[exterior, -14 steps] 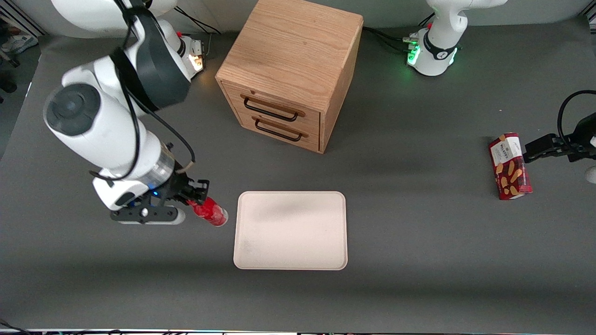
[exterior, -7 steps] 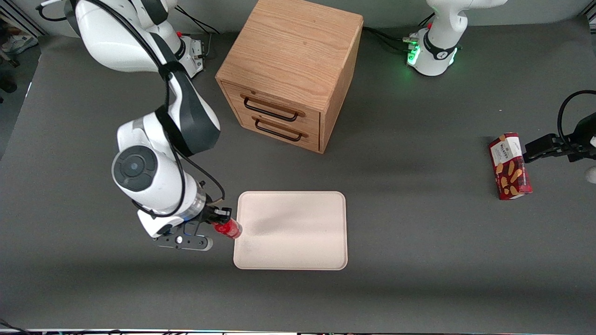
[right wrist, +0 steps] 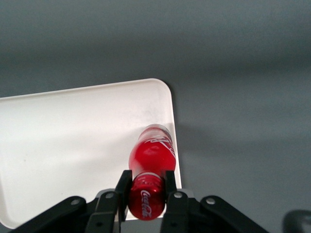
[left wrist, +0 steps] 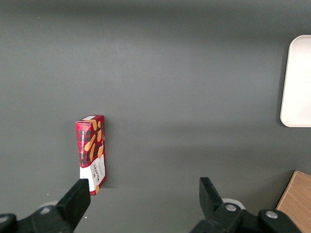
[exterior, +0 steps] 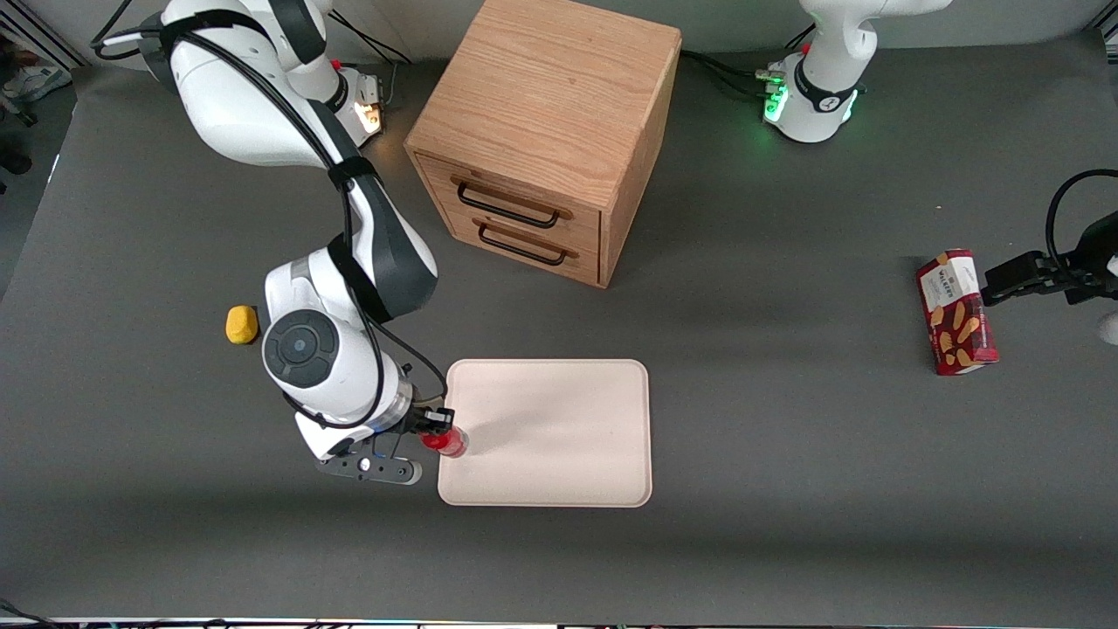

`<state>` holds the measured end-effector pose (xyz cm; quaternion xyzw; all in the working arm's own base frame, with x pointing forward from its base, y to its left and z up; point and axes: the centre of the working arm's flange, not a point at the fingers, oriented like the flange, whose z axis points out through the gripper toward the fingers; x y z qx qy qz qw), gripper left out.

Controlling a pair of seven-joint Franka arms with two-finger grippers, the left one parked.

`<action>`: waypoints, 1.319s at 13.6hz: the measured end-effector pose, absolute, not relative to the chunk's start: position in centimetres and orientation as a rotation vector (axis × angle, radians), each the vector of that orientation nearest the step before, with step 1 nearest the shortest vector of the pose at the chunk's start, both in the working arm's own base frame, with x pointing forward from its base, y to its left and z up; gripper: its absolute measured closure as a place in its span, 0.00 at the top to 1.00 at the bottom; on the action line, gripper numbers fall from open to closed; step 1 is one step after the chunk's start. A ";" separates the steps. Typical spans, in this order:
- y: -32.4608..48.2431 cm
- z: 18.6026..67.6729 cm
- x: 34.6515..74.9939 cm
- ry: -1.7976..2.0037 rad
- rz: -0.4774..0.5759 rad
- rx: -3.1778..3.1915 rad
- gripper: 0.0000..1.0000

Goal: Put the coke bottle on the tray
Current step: 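Lower the bottle onto the tray and open the right gripper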

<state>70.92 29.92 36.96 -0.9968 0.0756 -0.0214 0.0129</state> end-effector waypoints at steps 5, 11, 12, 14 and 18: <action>31.6 35.1 70.3 0.293 -0.031 -3.109 0.31; 32.3 34.4 70.0 0.309 -0.024 -3.110 0.31; 32.3 34.1 70.0 0.310 -0.021 -3.112 0.31; 32.4 33.4 70.2 0.310 -0.026 -3.110 0.31; 32.4 32.9 70.2 0.312 -0.028 -3.109 0.38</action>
